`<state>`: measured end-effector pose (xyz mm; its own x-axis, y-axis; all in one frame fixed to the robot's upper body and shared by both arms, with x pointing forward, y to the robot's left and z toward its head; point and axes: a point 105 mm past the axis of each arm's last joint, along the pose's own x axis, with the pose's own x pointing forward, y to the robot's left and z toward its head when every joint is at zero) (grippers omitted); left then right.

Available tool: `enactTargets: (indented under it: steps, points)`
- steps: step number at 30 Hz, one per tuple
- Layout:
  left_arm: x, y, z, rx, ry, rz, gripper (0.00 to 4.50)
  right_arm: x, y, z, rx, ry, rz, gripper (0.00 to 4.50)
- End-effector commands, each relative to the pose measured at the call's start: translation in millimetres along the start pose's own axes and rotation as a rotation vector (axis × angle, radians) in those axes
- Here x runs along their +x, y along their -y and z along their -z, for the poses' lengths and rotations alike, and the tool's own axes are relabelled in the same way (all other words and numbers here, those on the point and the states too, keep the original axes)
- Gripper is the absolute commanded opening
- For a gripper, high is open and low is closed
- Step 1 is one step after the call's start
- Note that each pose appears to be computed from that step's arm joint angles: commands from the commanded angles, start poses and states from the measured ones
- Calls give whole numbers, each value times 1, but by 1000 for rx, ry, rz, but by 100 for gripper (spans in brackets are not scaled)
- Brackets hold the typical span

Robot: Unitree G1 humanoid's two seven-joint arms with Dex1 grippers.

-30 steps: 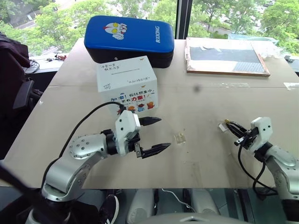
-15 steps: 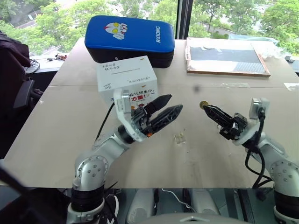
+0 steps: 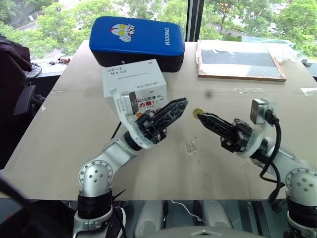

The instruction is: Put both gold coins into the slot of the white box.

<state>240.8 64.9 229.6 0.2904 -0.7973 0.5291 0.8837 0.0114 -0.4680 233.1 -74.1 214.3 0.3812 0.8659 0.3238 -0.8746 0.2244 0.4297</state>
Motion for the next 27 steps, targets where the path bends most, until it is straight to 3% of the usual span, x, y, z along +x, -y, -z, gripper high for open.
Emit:
enactTargets:
  steps: [1, 9, 10, 12, 14, 27]
  points:
    - [3, 8, 1, -3, -6, 42, 195, 6, -16, -6, -21, 16, -66, 0]
    - [4, 7, 5, -14, -27, 50, 195, 9, -21, -6, -11, 20, -96, 0]
    - [4, 7, 5, -15, -29, 50, 152, 10, -22, -6, -10, 21, -100, 0]
    - [4, 7, 7, -22, -32, 52, 115, 11, -25, -6, -4, 18, -121, 0]
    - [4, 7, 9, -28, -35, 57, 8, 12, -28, -6, -2, 16, -134, 0]
    - [1, 6, 19, -32, -90, 47, 8, 20, -34, -11, -12, 12, -168, 0]
